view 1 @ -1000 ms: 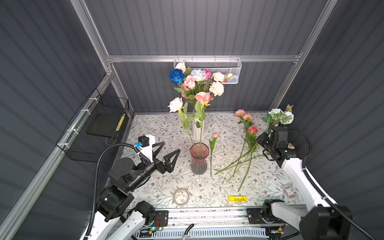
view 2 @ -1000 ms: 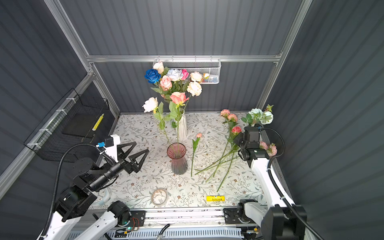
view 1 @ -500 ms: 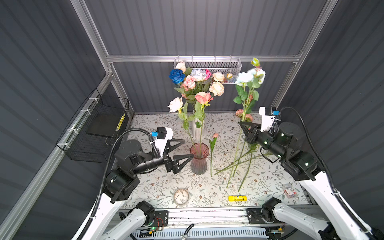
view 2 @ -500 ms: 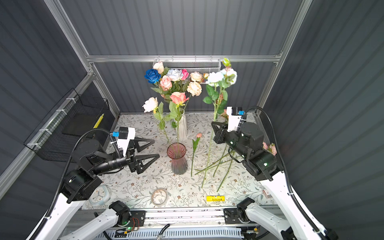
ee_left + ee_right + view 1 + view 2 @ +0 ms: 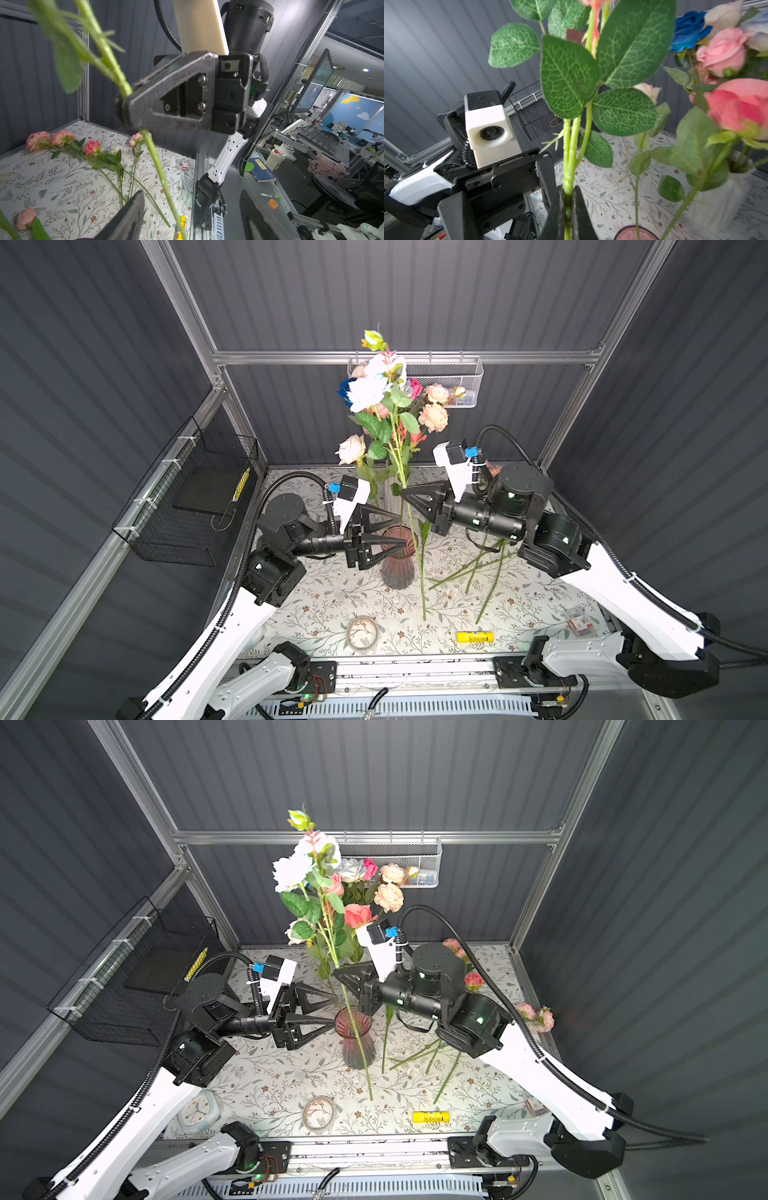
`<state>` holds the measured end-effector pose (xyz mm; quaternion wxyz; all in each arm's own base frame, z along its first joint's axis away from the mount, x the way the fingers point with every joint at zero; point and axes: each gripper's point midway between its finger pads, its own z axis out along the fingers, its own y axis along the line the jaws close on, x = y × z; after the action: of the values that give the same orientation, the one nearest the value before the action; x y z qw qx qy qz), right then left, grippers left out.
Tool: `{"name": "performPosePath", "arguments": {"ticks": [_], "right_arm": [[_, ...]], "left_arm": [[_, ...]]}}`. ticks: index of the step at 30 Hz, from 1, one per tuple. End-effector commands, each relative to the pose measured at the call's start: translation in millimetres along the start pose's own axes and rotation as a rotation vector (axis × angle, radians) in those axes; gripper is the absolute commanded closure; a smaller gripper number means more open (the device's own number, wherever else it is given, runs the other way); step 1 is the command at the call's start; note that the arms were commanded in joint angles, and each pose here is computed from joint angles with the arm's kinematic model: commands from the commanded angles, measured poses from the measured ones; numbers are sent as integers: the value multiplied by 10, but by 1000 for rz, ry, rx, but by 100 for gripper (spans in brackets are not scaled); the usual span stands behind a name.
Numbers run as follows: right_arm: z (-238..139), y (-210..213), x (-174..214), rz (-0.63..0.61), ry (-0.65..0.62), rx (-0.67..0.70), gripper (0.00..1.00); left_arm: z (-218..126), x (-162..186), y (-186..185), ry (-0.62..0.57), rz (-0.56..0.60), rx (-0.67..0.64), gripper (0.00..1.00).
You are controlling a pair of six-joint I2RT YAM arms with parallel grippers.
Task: Arrange the flowers into the vase
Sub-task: 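Carry the peony over the pink vase with right gripper while left reaches its stem, then hold the peony stem with left gripper while right gripper opens and withdraws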
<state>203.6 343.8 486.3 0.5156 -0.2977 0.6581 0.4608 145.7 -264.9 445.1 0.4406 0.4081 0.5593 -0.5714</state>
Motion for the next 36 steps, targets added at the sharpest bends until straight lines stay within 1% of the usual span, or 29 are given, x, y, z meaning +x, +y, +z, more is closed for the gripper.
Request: {"name": "performPosePath", "arguments": {"ticks": [1, 6, 7, 9, 10, 11, 12, 13, 14, 15, 16, 18, 23, 26, 31, 34, 36], "right_arm": [[-69, 274, -373, -51, -144, -96, 100], [9, 319, -340, -35, -158, -123, 100], [20, 323, -327, -31, -155, -129, 100], [36, 306, -283, -22, -145, -125, 99], [37, 290, -264, -19, -143, -119, 96], [26, 272, -246, -15, -144, -111, 92], [7, 251, -226, -13, -147, -101, 84], [-12, 227, -206, -15, -149, -90, 74], [-58, 197, -200, -16, -160, -72, 60], [-102, 162, -174, -17, -166, -53, 50], [-157, 135, -163, -24, -176, -37, 45], [-307, 67, -129, -39, -199, 8, 38], [-735, -116, -68, -65, -253, 132, 35], [-942, -182, -24, -70, -273, 178, 34], [-1141, -274, 92, -66, -270, 232, 33], [-1229, -302, 149, -64, -274, 246, 33], [-1272, -321, 176, -65, -273, 257, 33]], "left_arm": [[9, -160, -136, -29, 37, 53, 35], [14, -168, -86, -36, 38, 29, 53], [13, -175, -78, -39, 42, 24, 58], [9, -209, -77, -49, 49, 15, 72], [7, -223, -77, -52, 54, 12, 79], [0, -257, -82, -60, 65, 4, 88], [-14, -288, -83, -69, 78, -10, 98], [-26, -315, -79, -75, 91, -26, 100], [-40, -347, -76, -83, 109, -43, 100], [-56, -390, -83, -92, 130, -57, 100], [-71, -431, -90, -101, 149, -70, 100], [-95, -523, -85, -118, 201, -103, 100], [-164, -743, 100, -161, 363, -264, 100], [-136, -838, 291, -176, 420, -337, 100], [0, -799, 694, -160, 437, -414, 100], [53, -689, 947, -160, 427, -464, 100], [93, -564, 1075, -143, 396, -475, 100]]}}
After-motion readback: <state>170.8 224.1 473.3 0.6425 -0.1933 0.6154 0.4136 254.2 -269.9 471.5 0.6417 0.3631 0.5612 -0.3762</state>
